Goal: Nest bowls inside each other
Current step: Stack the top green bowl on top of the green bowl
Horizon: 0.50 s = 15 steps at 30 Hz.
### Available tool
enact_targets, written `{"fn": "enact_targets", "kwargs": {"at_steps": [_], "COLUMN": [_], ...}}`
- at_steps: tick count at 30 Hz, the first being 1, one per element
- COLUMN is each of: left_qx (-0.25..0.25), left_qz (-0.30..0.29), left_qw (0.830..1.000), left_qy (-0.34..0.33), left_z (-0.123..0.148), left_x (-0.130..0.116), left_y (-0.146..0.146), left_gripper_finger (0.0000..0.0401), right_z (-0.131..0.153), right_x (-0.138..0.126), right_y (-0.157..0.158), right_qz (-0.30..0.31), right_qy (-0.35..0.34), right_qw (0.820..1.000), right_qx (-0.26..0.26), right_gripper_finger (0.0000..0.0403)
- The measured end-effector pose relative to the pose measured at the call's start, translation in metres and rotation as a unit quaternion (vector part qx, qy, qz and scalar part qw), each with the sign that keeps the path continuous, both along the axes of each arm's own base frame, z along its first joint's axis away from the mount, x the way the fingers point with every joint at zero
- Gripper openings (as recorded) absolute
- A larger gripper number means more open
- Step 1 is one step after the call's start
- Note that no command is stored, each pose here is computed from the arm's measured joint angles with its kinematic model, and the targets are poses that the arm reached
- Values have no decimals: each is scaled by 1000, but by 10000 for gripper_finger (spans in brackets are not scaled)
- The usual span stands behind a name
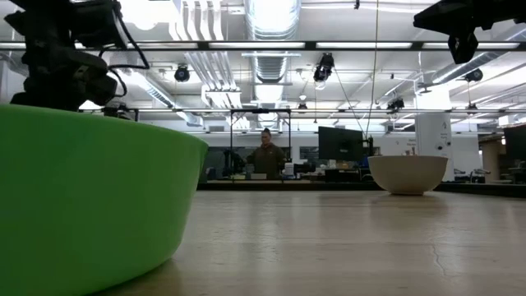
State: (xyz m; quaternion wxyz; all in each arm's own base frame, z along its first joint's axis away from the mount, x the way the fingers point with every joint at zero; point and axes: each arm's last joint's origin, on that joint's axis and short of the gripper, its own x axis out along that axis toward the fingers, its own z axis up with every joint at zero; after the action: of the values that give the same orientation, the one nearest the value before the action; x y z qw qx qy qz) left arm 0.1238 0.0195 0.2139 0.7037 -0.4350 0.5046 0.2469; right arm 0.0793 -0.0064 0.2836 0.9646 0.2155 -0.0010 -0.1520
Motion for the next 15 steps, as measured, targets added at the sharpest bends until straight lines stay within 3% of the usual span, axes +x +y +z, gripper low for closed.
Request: {"fn": "enact_targets", "kwargs": {"at_steps": [8, 15], "left_qx": [4, 38], "left_qz": [-10, -31], "left_qw": [1000, 998], "left_qy": [21, 25], "left_z": [21, 45], "left_x": [14, 40], "left_y": [3, 10], "left_gripper_finger": [8, 8], "right_z": [0, 0], "right_x": [0, 0], "right_y": [0, 0], "right_qz": [0, 0], "right_qy": [0, 0], "right_qw": [1000, 1000], "right_qx": [0, 0], "right_gripper_finger": [43, 43]}}
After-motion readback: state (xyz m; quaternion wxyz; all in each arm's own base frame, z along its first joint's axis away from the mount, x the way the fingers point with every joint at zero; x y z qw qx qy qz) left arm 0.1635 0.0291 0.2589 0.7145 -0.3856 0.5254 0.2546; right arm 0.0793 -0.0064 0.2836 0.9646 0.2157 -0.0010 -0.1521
